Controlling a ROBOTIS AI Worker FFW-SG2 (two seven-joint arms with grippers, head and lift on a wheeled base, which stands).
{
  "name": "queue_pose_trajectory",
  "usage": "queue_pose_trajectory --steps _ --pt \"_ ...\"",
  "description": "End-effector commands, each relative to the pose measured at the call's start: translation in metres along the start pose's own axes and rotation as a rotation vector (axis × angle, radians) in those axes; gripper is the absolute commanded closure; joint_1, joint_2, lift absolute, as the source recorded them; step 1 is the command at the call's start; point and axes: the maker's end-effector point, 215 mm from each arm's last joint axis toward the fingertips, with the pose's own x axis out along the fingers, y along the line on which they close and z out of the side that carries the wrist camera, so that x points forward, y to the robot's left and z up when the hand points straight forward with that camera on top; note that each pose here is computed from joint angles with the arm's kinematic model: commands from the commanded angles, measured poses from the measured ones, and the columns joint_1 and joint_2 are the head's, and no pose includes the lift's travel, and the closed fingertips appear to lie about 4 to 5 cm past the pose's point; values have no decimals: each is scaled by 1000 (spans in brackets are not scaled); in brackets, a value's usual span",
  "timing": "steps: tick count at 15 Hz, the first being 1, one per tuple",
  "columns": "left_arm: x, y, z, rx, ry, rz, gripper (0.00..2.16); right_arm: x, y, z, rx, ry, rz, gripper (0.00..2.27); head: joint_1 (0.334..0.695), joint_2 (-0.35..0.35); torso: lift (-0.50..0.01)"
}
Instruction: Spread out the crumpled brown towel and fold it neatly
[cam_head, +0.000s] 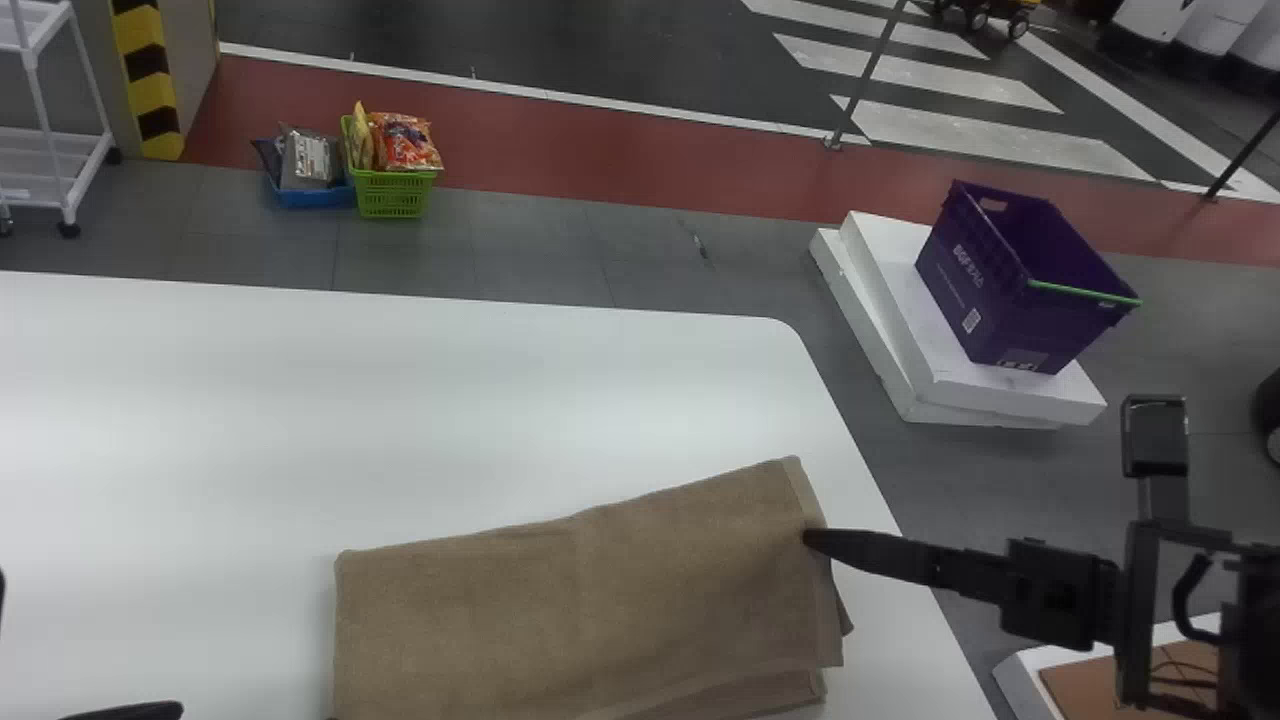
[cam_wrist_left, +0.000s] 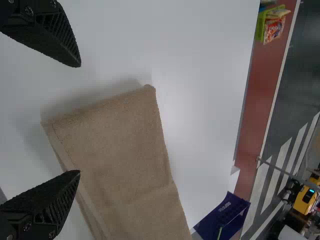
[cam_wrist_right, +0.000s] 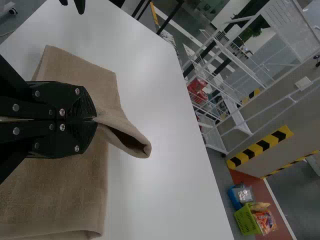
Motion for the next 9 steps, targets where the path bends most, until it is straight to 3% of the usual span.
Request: queue_pose_trajectory --steps 1,9 --pt "1 0 -1 0 3 0 46 6 -32 -25 111 42 -33 1959 695 -350 -126" --pt "2 8 -7 -11 22 6 46 14 -65 -53 174 91 -132 1943 695 -350 -126"
